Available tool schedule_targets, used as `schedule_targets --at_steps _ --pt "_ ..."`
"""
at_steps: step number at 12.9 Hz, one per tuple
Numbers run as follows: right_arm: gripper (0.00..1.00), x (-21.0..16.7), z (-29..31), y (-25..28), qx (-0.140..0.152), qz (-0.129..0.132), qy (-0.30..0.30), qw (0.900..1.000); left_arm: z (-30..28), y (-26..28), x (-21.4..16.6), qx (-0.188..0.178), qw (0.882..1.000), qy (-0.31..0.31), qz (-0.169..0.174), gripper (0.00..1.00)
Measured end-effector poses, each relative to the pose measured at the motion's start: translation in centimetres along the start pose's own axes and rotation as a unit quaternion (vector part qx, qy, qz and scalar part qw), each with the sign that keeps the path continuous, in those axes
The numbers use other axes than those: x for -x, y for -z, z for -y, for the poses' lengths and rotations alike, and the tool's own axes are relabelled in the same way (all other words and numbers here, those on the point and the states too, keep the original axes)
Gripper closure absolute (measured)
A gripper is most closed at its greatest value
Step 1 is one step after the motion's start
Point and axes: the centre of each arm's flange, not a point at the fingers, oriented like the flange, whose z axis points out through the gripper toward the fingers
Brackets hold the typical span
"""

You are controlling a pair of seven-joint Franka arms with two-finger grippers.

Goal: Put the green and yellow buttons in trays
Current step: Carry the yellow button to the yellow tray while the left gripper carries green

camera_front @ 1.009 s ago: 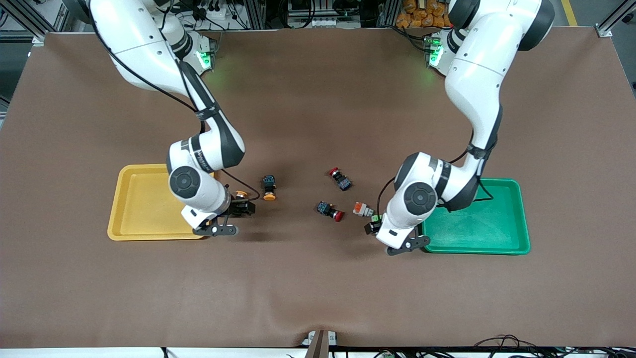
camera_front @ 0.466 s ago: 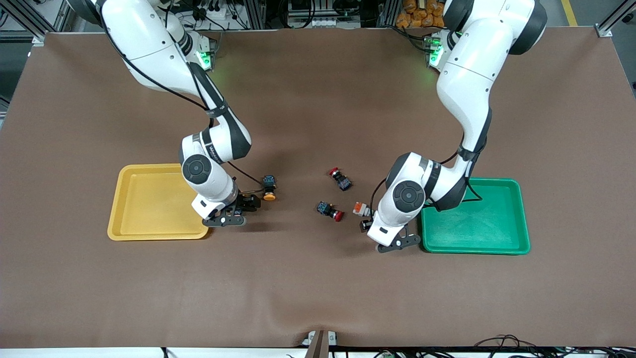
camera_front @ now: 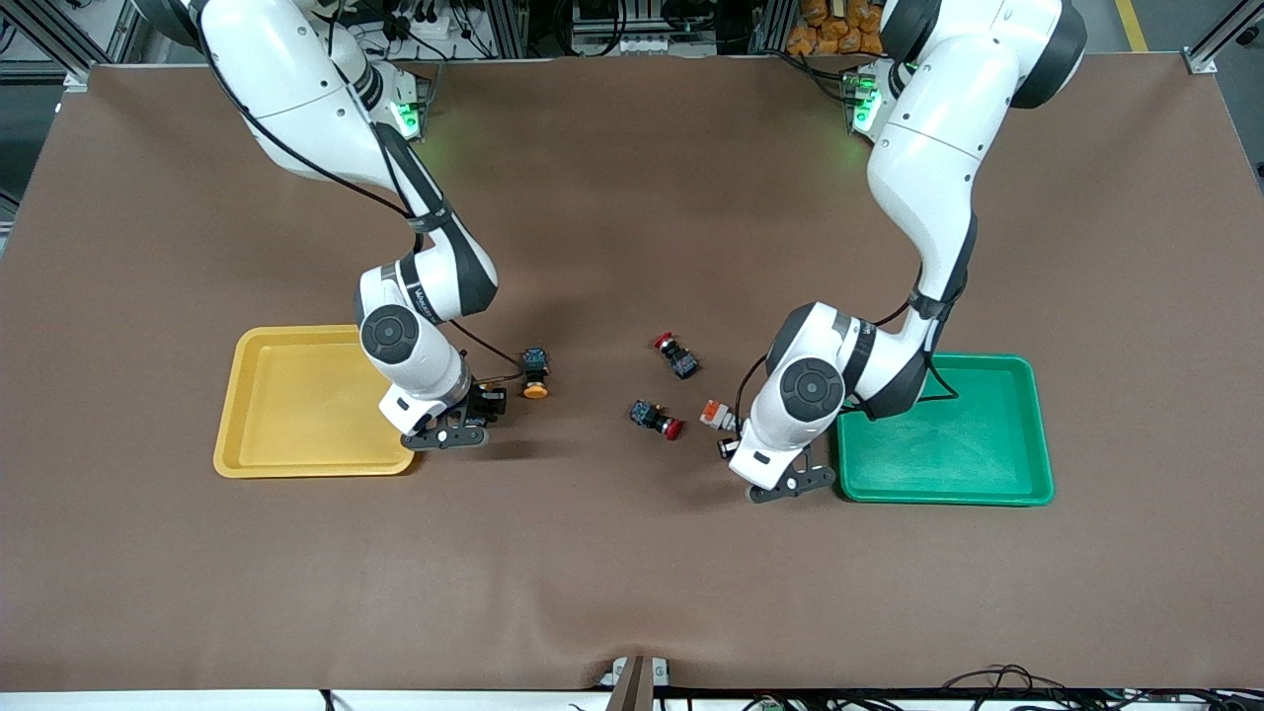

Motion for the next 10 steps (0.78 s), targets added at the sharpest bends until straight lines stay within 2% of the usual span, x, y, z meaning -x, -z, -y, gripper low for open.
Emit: schedule_targets --at_steps 3,4,7,10 --pt "0.59 -0.2 -0.1 0.5 0.0 -0.001 -0.001 1.0 1.5 6.0 -2.4 -0.003 1.0 0.019 -0.012 0.59" --pt "0.59 -0.3 -0.4 1.5 0.002 0.009 -0.002 1.0 2.9 9.2 -3.6 -0.005 0.999 0.032 -0.014 0.59" --pt "0.59 -1.4 -2.1 7.2 0.008 0.05 0.008 0.999 11.3 16.7 -7.9 -0.018 0.995 0.095 -0.011 0.59" --pt "0.59 -2.7 -5.8 11.8 0.002 0.061 0.04 0.997 21.3 16.5 -11.4 -0.041 0.989 0.144 0.022 0.59"
